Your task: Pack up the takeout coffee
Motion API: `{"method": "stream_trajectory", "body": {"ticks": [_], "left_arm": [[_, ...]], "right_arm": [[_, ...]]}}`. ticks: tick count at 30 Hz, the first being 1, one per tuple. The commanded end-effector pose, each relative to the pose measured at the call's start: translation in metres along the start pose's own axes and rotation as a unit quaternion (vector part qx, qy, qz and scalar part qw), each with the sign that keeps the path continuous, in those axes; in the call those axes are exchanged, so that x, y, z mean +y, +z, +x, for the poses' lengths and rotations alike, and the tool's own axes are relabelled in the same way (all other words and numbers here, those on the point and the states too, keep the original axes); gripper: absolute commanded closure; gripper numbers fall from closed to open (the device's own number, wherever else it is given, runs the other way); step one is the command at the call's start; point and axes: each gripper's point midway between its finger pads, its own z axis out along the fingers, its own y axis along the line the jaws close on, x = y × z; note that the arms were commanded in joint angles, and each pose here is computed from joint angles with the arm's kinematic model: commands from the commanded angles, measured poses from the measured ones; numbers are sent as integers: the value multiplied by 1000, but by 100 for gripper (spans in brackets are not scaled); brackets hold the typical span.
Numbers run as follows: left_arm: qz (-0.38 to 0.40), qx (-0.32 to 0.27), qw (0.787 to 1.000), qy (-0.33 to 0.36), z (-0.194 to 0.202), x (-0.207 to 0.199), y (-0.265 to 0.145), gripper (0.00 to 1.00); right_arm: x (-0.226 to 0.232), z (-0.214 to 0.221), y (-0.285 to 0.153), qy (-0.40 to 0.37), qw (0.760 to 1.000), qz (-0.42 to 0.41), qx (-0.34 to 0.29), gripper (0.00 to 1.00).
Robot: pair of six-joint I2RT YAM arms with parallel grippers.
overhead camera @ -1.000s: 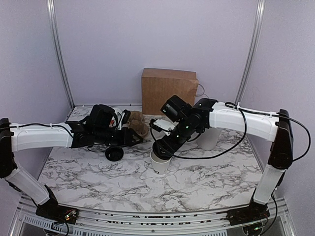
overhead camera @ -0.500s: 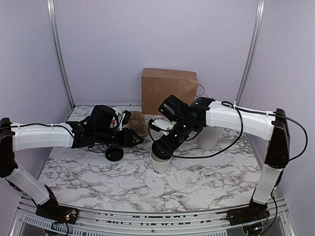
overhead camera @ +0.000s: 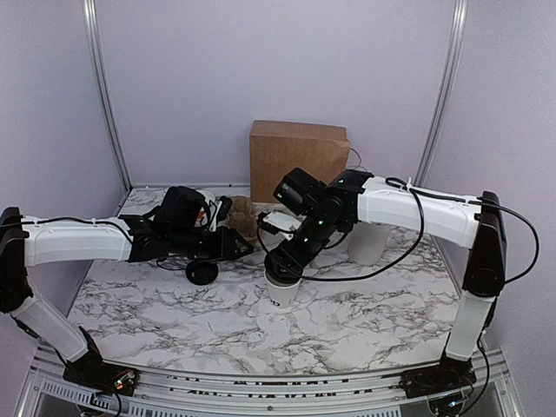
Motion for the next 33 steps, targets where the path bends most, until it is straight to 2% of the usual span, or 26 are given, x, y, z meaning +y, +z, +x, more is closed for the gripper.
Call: {"method": "stream_trajectory", "body": {"ticks": [1, 23, 26, 33], "left_arm": [[4, -9, 1000, 5, -4, -4, 2, 53], [4, -9, 1000, 6, -2, -1, 3, 53], [5, -9, 1000, 5, -3, -2, 4, 53], [6, -8, 1000, 6, -3, -2, 5, 53]], "right_arm": [[4, -5, -4, -6, 1000, 1, 2, 28], [1, -5, 2, -7, 1000, 15, 20, 27], [0, -17, -8, -8, 1000, 20, 3, 27], [-1, -16, -14, -6, 1000, 24, 6, 27]]}}
